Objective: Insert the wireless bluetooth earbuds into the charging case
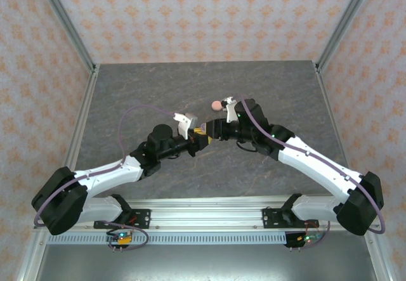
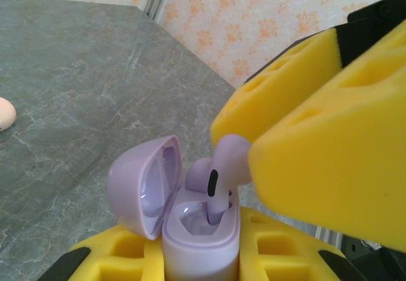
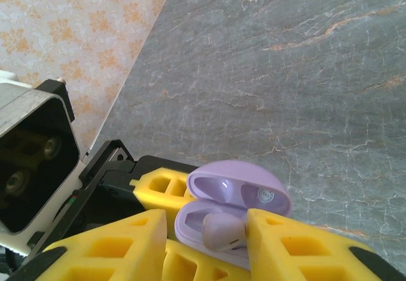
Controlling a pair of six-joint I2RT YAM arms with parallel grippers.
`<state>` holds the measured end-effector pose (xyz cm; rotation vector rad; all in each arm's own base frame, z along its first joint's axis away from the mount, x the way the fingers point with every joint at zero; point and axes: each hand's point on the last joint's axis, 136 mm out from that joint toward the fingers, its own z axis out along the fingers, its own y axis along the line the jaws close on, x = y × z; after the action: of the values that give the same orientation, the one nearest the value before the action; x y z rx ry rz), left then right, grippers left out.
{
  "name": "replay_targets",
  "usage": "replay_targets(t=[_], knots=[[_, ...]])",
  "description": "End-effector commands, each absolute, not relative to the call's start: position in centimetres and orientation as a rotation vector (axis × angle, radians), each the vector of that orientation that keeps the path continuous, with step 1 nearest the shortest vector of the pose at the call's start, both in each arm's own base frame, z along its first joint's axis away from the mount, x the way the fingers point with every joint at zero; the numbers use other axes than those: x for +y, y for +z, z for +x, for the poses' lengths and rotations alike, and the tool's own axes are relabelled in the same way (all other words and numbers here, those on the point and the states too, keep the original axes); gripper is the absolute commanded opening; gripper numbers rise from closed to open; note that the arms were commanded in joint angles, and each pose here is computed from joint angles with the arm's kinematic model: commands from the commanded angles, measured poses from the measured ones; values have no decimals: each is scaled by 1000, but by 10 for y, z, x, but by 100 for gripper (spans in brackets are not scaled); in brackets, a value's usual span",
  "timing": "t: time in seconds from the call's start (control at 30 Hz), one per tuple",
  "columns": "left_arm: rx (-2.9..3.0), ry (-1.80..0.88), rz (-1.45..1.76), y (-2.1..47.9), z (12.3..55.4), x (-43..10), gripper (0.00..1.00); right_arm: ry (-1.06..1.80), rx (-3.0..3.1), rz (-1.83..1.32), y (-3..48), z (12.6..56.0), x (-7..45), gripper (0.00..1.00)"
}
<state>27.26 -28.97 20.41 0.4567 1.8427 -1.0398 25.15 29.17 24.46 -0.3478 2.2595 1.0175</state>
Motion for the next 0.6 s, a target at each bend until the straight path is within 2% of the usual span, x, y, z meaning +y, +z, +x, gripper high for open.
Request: replay_targets(t=[0.0,0.57], knots=[[1783,-1008,447,225,278,-288,4,1048,2223,-398,263,244,296,38],[1801,-997,459,219,278,-289,4,1101,2216,-417,269,240,303,40]])
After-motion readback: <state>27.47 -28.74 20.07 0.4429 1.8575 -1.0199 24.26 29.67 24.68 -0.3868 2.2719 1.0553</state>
